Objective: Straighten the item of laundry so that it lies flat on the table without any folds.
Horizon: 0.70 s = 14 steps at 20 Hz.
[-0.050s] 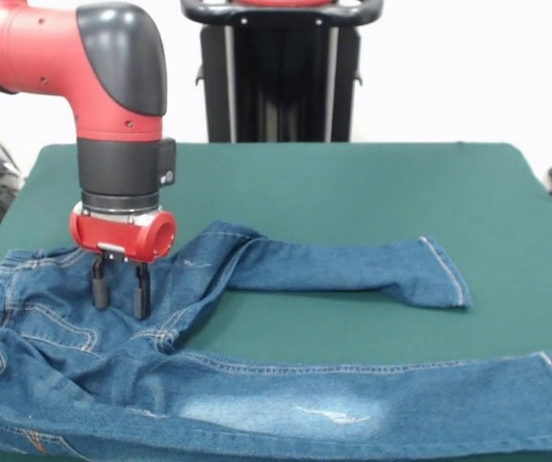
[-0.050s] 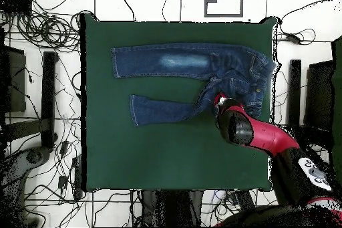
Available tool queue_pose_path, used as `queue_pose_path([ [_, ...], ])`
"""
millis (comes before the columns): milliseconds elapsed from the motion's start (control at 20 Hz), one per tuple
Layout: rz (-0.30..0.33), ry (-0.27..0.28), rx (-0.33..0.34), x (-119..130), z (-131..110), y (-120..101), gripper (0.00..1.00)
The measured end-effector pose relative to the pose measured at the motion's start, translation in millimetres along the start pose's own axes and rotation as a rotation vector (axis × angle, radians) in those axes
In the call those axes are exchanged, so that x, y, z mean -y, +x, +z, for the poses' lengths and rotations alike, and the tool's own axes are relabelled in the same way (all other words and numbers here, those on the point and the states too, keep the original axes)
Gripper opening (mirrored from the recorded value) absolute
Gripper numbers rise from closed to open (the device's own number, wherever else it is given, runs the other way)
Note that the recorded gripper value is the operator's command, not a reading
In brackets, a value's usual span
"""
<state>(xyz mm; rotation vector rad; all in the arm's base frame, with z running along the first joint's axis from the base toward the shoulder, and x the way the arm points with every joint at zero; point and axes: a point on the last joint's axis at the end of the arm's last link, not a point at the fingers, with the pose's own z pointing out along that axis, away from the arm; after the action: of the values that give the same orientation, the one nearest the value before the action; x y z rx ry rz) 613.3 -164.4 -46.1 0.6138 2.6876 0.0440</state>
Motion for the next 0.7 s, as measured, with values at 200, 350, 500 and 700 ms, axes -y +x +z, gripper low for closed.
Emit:
queue_pose_path([
  [200,0.0,-0.003,0.012,0.4,0.0,1.6,1.0],
  [350,-0.004,-0.007,0.024,1.3,-0.3,3.4,1.0],
  [500,-0.01,-0.012,0.037,2.8,-0.7,5.2,1.0],
  [700,-0.014,-0.025,0.047,6.9,-1.0,6.2,1.0],
])
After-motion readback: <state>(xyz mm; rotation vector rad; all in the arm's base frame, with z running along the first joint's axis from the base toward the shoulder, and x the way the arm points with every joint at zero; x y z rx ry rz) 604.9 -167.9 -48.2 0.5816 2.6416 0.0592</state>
